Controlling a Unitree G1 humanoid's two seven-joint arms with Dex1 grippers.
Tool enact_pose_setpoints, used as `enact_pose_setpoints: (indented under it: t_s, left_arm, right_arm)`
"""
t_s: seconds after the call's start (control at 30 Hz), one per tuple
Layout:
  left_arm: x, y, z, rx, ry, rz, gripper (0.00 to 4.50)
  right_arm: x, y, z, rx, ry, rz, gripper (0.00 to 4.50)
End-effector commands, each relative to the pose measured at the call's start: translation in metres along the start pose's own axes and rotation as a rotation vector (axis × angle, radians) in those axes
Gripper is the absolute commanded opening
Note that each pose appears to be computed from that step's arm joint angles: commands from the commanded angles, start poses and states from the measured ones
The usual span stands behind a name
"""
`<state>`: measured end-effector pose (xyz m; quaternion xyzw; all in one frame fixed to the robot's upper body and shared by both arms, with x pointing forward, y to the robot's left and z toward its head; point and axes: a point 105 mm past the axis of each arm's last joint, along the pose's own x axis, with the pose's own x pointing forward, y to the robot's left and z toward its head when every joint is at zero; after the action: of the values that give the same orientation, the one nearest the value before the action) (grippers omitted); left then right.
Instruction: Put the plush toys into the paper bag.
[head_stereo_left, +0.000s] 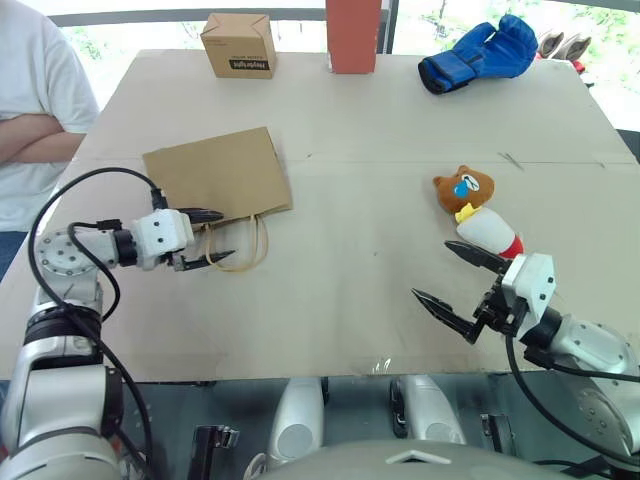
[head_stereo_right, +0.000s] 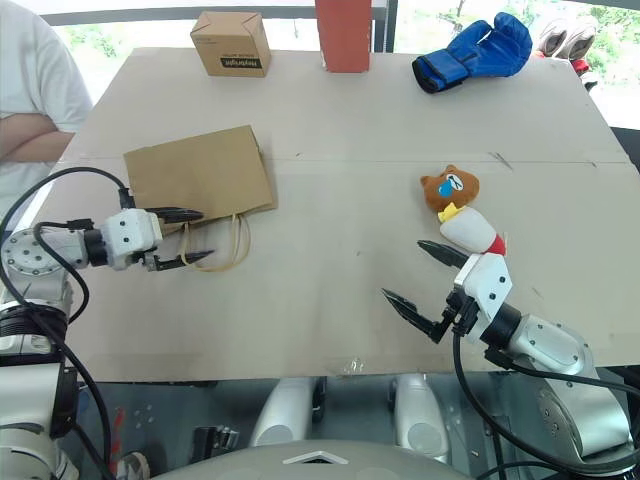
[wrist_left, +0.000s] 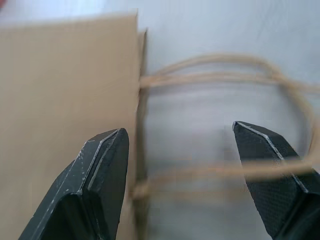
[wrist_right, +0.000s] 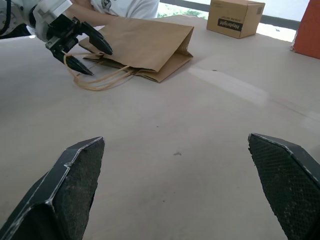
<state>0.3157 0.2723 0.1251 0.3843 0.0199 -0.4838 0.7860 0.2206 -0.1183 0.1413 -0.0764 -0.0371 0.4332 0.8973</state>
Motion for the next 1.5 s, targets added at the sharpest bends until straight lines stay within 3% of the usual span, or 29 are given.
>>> enact_pose_setpoints:
  t_s: [0.03, 0.17, 0.23, 0.33, 0.57, 0.7, 0.93, 1.07, 1.27, 1.5]
  left_arm:
    - [0.005, 0.001, 0.021, -0.065, -0.133, 0.01, 1.86]
    - [0.028, -0.003, 0.061, -0.21, -0.325, 0.026, 0.03]
    - [0.037, -0.004, 0.082, -0.269, -0.402, 0.029, 0.03]
    - [0.049, -0.003, 0.112, -0.359, -0.5, 0.036, 0.0]
    - [0.065, -0.004, 0.156, -0.561, -0.646, 0.035, 0.0]
    - [0.072, -0.005, 0.169, -0.653, -0.691, 0.042, 0.0]
    - [0.081, -0.017, 0.212, -0.784, -0.808, -0.058, 0.0]
    - [0.08, -0.019, 0.22, -0.843, -0.822, -0.064, 0.0]
    - [0.067, 0.003, 0.22, -0.903, -0.853, 0.049, 0.0]
    - [0.043, 0.03, 0.224, -0.961, -0.936, 0.174, 0.0]
  right_arm:
    - [0.0, 0.002, 0.014, -0.051, -0.042, -0.005, 4.5]
    - [0.0, -0.003, 0.009, -0.065, 0.02, -0.068, 4.5]
    - [0.004, 0.0, 0.011, -0.032, 0.011, -0.048, 4.5]
    - [0.011, 0.002, 0.014, 0.063, -0.021, -0.008, 3.39]
    - [0.055, 0.012, -0.001, 0.065, 0.024, 0.083, 0.03]
    - [0.085, 0.022, -0.004, 0.05, 0.028, 0.149, 0.03]
    - [0.118, 0.012, 0.003, -0.012, 0.01, 0.202, 0.03]
    - [0.145, 0.018, -0.001, -0.062, 0.026, 0.293, 0.03]
    - [0.173, 0.032, -0.029, -0.053, 0.075, 0.364, 0.03]
    - [0.174, 0.033, -0.079, 0.041, 0.19, 0.329, 0.03]
